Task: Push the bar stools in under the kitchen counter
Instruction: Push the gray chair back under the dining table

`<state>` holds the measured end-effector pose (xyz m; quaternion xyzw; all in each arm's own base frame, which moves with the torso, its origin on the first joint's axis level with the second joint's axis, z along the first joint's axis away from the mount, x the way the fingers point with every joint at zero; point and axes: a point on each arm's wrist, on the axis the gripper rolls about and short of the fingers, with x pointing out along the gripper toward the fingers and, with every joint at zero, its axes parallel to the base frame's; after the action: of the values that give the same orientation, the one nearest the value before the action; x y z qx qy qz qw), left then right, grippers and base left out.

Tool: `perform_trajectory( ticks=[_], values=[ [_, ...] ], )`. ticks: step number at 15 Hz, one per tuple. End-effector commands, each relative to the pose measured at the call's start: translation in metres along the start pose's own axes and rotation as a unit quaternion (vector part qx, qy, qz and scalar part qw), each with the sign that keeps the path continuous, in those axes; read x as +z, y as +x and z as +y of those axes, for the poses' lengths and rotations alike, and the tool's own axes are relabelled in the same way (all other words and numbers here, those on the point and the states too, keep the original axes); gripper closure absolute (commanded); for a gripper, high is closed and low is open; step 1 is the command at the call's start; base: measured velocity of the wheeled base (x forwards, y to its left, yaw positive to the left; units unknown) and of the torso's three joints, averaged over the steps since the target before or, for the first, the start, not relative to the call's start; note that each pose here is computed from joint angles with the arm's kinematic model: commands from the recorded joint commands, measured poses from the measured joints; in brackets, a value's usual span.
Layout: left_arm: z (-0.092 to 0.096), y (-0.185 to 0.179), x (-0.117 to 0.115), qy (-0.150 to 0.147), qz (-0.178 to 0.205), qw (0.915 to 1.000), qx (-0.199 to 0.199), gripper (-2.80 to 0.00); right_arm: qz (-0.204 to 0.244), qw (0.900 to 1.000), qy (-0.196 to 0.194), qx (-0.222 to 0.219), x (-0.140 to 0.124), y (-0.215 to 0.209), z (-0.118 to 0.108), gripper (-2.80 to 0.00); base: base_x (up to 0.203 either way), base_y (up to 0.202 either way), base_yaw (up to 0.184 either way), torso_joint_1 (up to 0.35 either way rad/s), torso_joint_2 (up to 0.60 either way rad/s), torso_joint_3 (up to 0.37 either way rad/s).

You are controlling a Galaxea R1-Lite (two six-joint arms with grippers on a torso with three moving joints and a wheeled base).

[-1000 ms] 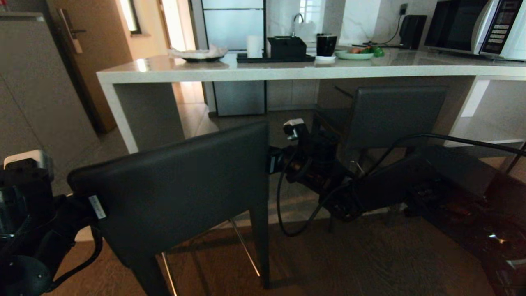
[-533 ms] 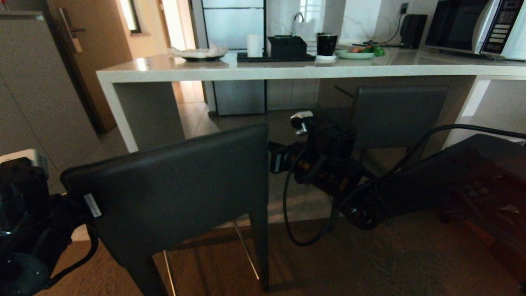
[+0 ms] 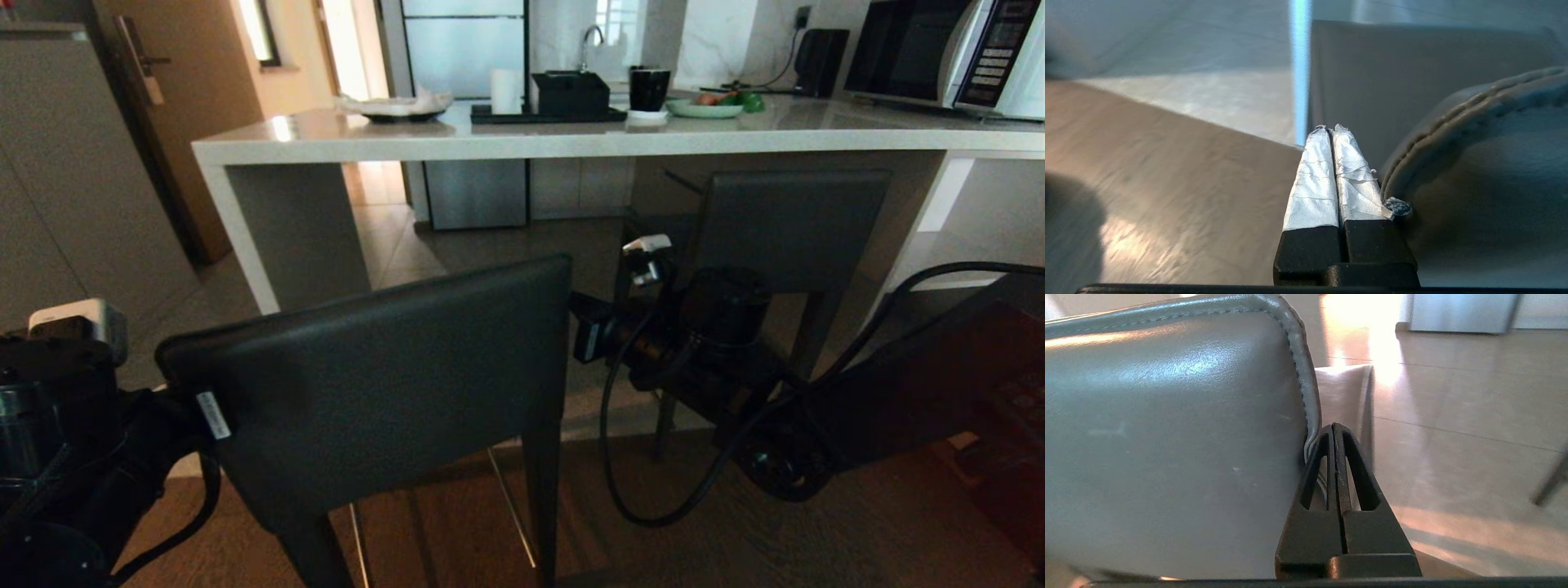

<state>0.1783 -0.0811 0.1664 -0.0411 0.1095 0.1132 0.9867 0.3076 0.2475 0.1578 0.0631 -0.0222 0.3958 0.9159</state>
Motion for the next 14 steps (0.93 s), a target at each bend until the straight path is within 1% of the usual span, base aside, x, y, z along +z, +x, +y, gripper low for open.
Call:
perform_trajectory(
  ticks=[1,2,4,5,6,7,8,10,13,14],
  values=[
    [-0.013,-0.002,-0.002,0.005,0.005,0.9993,-0.035,0.00,-0.003,0.999,0.004,0.049,0.007,-0.007,0.035,0.00,0.000,0.000,0.000,0.000,0.00,0.000],
    [-0.018,0.003,-0.002,0.009,0.009,0.9991,-0.040,0.00,-0.005,0.999,0.004,0.050,0.010,-0.011,0.036,0.00,0.000,0.000,0.000,0.000,0.00,0.000],
    [-0.030,0.013,0.009,0.000,0.002,0.9985,-0.054,0.00,-0.006,0.999,0.003,0.051,0.016,-0.021,0.038,0.00,0.000,0.000,0.000,0.000,0.00,0.000],
    [-0.034,0.019,0.015,-0.004,-0.003,0.9985,-0.054,0.00,-0.002,0.999,0.004,0.050,0.015,-0.024,0.037,0.00,0.000,0.000,0.000,0.000,0.00,0.000],
    [-0.034,0.027,0.018,-0.002,-0.004,0.9990,-0.044,0.00,0.002,0.999,0.004,0.044,0.013,-0.026,0.034,0.00,0.000,0.000,0.000,0.000,0.00,0.000],
    [-0.032,0.033,0.019,0.006,-0.003,0.9994,-0.034,0.00,0.000,0.999,0.003,0.040,0.011,-0.029,0.031,0.00,0.000,0.000,0.000,0.000,0.00,0.000],
    [-0.031,0.033,0.017,0.008,0.000,0.9994,-0.033,0.00,-0.004,0.999,0.003,0.039,0.010,-0.031,0.030,0.00,0.000,0.000,0.000,0.000,0.00,0.000],
    [-0.025,0.035,0.008,0.016,0.013,0.9996,-0.021,0.00,0.005,0.999,0.005,0.035,0.001,-0.031,0.026,0.00,0.000,0.000,0.000,0.000,0.00,0.000],
    [-0.006,0.063,-0.006,0.023,0.042,0.9981,0.039,0.00,0.016,1.000,0.004,0.022,-0.012,-0.026,0.016,0.00,0.000,0.000,0.000,0.000,0.00,0.000],
    [-0.002,0.073,-0.010,0.018,0.045,0.9979,0.043,0.00,0.021,1.000,0.004,0.020,-0.016,-0.024,0.014,0.00,0.000,0.000,0.000,0.000,0.00,0.000]
  ],
)
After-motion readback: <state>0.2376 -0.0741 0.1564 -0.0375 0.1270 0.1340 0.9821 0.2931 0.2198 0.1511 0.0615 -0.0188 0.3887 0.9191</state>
